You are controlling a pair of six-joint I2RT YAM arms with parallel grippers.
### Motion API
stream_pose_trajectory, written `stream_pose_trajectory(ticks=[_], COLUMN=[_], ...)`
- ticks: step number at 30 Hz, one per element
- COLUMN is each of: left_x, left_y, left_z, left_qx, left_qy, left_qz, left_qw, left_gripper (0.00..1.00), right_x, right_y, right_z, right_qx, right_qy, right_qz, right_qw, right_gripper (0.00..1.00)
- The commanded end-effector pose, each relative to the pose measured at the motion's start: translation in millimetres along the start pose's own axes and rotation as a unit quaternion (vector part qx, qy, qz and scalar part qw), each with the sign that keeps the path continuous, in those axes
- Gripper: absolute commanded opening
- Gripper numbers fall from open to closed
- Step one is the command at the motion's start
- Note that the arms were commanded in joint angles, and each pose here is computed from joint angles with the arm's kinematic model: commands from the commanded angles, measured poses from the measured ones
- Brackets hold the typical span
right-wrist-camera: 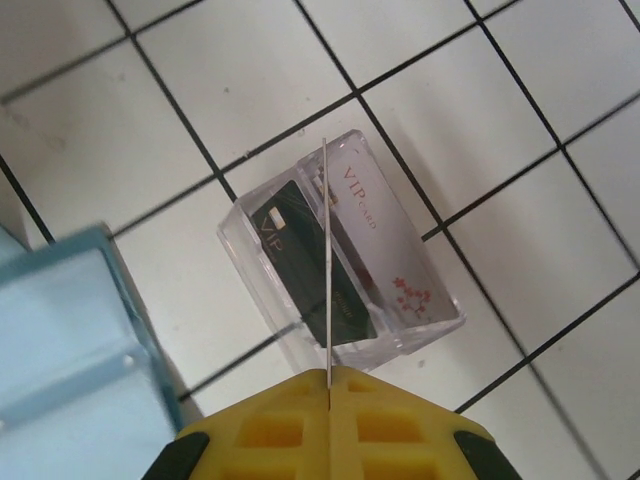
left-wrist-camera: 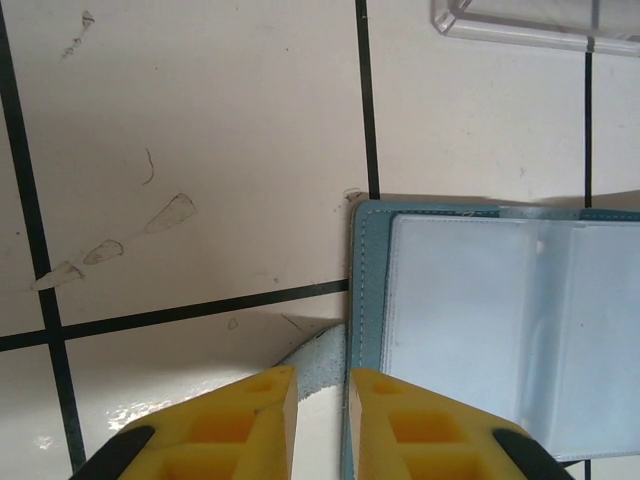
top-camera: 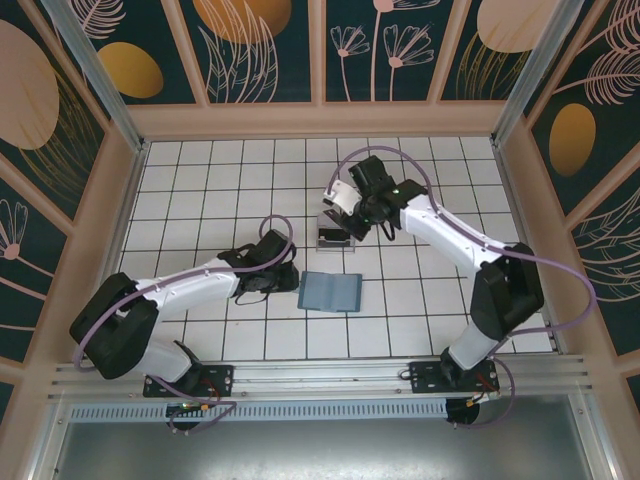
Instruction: Take the credit cards out of the card holder
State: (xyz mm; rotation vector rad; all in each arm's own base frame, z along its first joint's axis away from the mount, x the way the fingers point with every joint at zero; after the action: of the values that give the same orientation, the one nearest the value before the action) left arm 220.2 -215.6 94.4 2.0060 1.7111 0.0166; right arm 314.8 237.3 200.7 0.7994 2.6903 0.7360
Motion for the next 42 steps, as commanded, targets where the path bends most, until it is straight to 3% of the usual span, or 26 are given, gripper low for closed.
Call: stream_pose_trajectory(ticks=[1,12,27,28,31,35,42], left_x=[10.4,18.3,24.4,24.3,24.9,24.8,26.0], left_y=[-4.6,-7.7,-8.7,-8.8,-8.2,-5.4,13.0], left_z=[-3.2,-3.6,-11.7,-12.0,-14.1,-17.2,-26.4], left_qx=[0.001,0.000,-0.017,-0.018,-0.021,-0.028,-0.055], left_qy=[0.018,0.022,0.017,0.017,0.019,0.022,0.048], left_qz=[-0.008,-0.008,-0.014,-0.013,-0.014,-0.014,-0.005], left_qw=[1.000,1.000,1.000,1.000,1.000,0.999,0.997], left_gripper=[0.22,0.23,0.25,0.25,0.25,0.25,0.29], right_x=[3.2,-5.7,8.4,8.1,3.6,-2.9,-28.2], right_y=[-10.6,-9.0,-6.1,-4.1,6.5,26.0,49.6], right_z=[2.3,34.5,78.0,78.5,77.1,62.4,30.3], right_qx=[0.061,0.153,0.194,0.191,0.172,0.129,0.035], right_qy=[0.025,0.040,0.069,0.066,0.048,0.019,-0.084], right_qz=[-0.118,-0.191,-0.231,-0.232,-0.230,-0.225,-0.169], right_qw=[0.991,0.969,0.951,0.952,0.957,0.965,0.981], right_gripper=[0.00,0.00,0.00,0.02,0.25,0.45,0.48])
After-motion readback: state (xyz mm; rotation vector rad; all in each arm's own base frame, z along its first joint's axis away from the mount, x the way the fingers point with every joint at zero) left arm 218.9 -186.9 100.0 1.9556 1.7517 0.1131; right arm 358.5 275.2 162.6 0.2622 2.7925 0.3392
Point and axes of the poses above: each hand's point on the last joint's axis, 136 mm out from that joint toward the fingers, its own z axis out along the fingers, its own x axis along the line the jaws close on, y = z × x, the point moved 5 cm from there along -z, back along the fingers, and after that the axes turned 9 degrees about z, right-handed, at the moved point
